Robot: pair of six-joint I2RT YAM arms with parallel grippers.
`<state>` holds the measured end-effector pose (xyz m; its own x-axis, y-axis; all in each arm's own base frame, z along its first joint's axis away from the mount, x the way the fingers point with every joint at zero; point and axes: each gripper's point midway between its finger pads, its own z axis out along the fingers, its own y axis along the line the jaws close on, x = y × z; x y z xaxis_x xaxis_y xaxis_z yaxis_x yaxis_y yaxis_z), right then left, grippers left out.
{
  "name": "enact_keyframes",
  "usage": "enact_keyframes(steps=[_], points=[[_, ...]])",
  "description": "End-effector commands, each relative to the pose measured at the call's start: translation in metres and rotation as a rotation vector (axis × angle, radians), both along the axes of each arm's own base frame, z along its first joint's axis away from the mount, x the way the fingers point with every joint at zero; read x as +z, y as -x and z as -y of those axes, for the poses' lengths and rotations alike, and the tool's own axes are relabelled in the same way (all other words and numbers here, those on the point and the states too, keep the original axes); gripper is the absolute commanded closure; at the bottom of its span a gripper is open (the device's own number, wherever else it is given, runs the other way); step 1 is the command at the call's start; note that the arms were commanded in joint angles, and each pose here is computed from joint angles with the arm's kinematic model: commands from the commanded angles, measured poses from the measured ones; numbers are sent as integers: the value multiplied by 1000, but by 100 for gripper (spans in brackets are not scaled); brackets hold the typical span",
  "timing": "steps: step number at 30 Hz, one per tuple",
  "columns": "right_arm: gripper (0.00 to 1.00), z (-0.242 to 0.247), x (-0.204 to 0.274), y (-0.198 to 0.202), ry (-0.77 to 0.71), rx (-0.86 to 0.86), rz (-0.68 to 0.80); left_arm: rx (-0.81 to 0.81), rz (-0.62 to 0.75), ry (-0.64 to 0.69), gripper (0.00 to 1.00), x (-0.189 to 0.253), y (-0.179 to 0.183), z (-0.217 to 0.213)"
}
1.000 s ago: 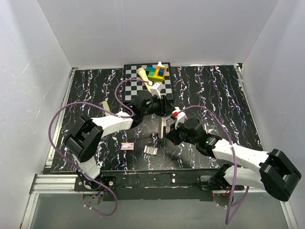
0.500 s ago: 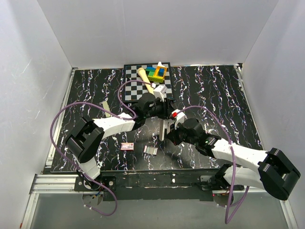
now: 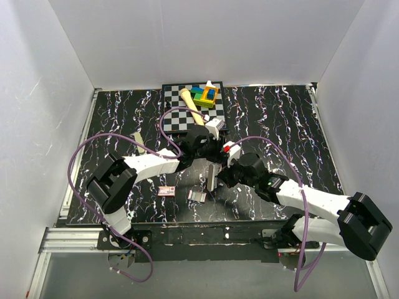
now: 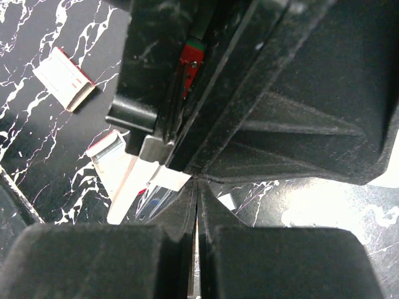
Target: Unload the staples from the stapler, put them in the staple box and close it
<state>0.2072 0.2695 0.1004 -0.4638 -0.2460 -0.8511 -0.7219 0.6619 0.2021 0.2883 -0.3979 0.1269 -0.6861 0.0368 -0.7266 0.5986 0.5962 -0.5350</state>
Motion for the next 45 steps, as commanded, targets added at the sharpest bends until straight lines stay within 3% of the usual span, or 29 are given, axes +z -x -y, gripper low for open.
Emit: enact_keyframes(steps=[1, 18, 33, 38, 45], points=[[99, -19, 33, -8, -108, 25, 60, 6, 75, 31, 100, 34, -8, 6], [99, 7, 40, -8, -56, -50, 93, -68, 131, 78, 100, 88, 15, -5], [99, 46, 76, 5, -45, -127, 144, -75, 196, 108, 100, 130, 53, -48], [99, 56, 89, 22, -84, -114, 126, -70, 237, 138, 100, 148, 65, -62], [99, 39, 106, 59, -223, 34, 21, -73, 298, 241, 100, 184, 86, -79]])
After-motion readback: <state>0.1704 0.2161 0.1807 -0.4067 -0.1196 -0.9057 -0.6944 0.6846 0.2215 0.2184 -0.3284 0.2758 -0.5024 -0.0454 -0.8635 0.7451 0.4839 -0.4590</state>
